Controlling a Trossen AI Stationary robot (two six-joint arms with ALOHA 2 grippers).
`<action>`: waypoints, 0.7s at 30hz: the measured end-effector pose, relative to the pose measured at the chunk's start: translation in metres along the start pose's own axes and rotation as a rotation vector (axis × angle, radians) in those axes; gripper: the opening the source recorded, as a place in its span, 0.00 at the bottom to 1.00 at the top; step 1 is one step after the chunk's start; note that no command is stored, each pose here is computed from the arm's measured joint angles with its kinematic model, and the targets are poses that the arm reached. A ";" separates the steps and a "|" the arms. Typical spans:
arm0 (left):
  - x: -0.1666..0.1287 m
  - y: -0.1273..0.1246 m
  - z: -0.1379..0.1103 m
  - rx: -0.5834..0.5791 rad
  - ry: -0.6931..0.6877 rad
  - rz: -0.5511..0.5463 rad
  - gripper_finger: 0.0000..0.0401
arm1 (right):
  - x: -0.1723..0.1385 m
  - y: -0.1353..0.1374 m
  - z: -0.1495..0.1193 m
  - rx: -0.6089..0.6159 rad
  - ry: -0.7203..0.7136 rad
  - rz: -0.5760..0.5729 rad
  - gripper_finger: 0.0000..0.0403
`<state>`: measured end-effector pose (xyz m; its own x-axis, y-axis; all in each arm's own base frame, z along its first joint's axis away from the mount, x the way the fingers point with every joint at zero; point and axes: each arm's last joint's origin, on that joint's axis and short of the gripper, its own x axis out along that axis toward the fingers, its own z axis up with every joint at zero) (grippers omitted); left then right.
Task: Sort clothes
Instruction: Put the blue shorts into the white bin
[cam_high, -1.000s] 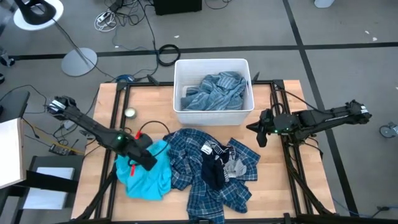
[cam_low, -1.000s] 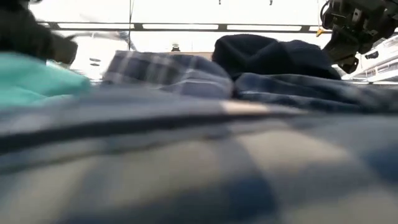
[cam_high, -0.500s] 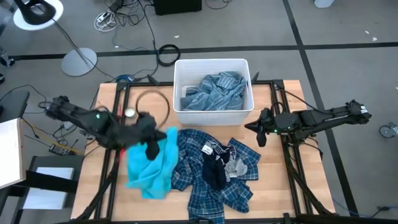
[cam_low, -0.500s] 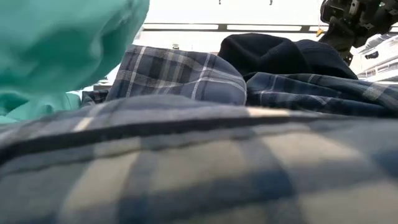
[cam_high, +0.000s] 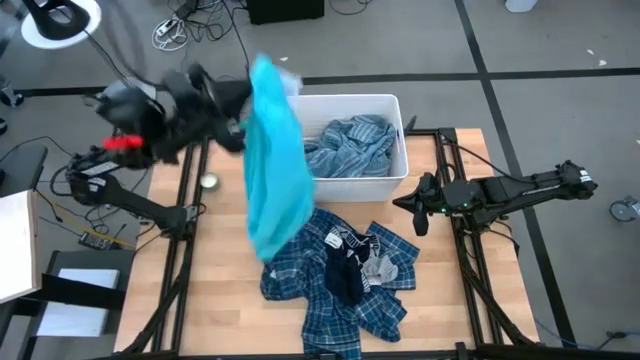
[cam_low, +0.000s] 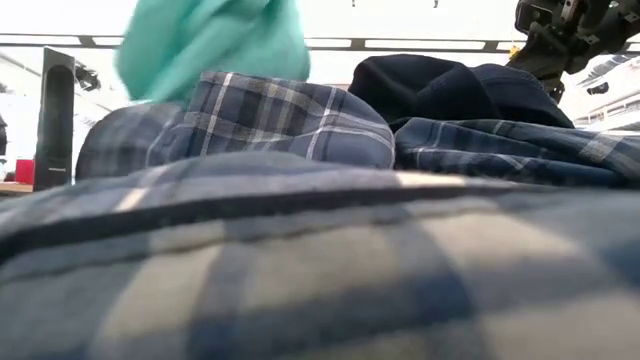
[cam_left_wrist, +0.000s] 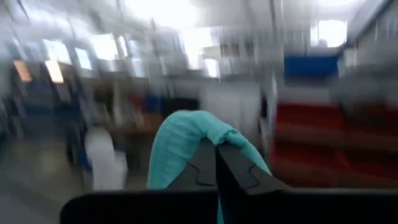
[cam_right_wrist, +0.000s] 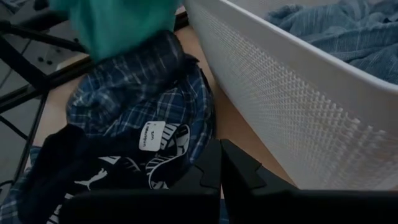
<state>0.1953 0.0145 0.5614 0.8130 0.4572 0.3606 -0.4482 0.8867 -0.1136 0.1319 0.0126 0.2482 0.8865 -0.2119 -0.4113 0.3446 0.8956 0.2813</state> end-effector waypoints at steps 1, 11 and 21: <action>0.006 0.003 0.011 0.019 -0.087 0.016 0.00 | 0.000 0.000 0.000 -0.006 0.000 0.000 0.01; 0.082 0.023 0.064 0.242 -0.696 0.080 0.00 | 0.001 0.000 -0.001 -0.027 0.007 -0.004 0.00; 0.149 0.064 0.004 0.221 -0.607 -0.032 0.00 | 0.007 0.001 -0.004 -0.093 0.047 -0.024 0.01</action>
<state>0.2868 0.1390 0.6115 0.5018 0.2527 0.8273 -0.5457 0.8345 0.0761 0.1374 0.0136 0.2421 0.8619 -0.2173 -0.4581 0.3337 0.9234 0.1899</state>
